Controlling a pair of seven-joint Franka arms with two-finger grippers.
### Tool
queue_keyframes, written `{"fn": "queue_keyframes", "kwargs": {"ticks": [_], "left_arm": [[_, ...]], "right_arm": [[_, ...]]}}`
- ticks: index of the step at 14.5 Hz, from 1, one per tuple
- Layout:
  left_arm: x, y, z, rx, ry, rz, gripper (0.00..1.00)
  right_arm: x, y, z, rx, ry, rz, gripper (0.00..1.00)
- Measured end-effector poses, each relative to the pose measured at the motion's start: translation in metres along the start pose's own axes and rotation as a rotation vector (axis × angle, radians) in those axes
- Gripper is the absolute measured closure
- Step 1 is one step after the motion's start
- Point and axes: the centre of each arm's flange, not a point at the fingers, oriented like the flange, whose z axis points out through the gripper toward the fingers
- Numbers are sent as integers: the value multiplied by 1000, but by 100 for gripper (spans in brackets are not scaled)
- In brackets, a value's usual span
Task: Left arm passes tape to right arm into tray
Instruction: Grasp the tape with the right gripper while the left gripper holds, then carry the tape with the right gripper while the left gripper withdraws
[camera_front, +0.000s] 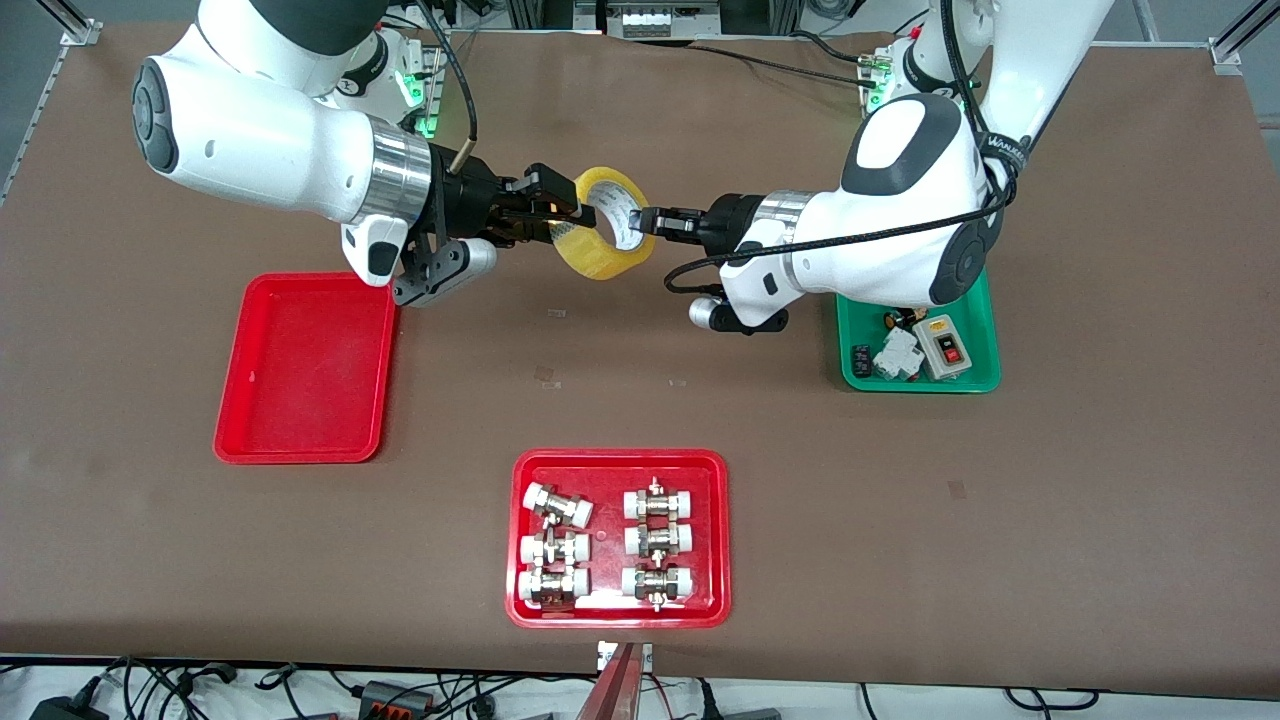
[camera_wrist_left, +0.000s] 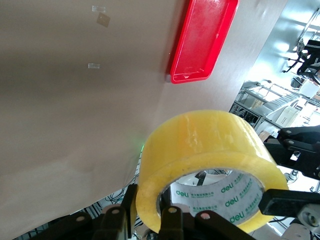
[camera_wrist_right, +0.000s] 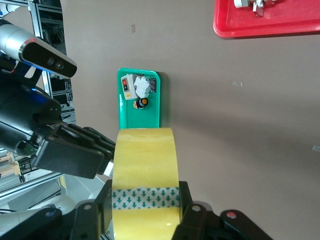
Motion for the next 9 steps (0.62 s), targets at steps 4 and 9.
{"fn": "queue_keyframes", "kwargs": {"ticks": [4,9], "left_arm": [[2,-7,-29,3,18,-3,35],[10,-66,-105,187,84,12,0]], "right_arm": [[4,5,4,-3,-5,-20,46],[26,47,-9,-21,18,-5,46]]}}
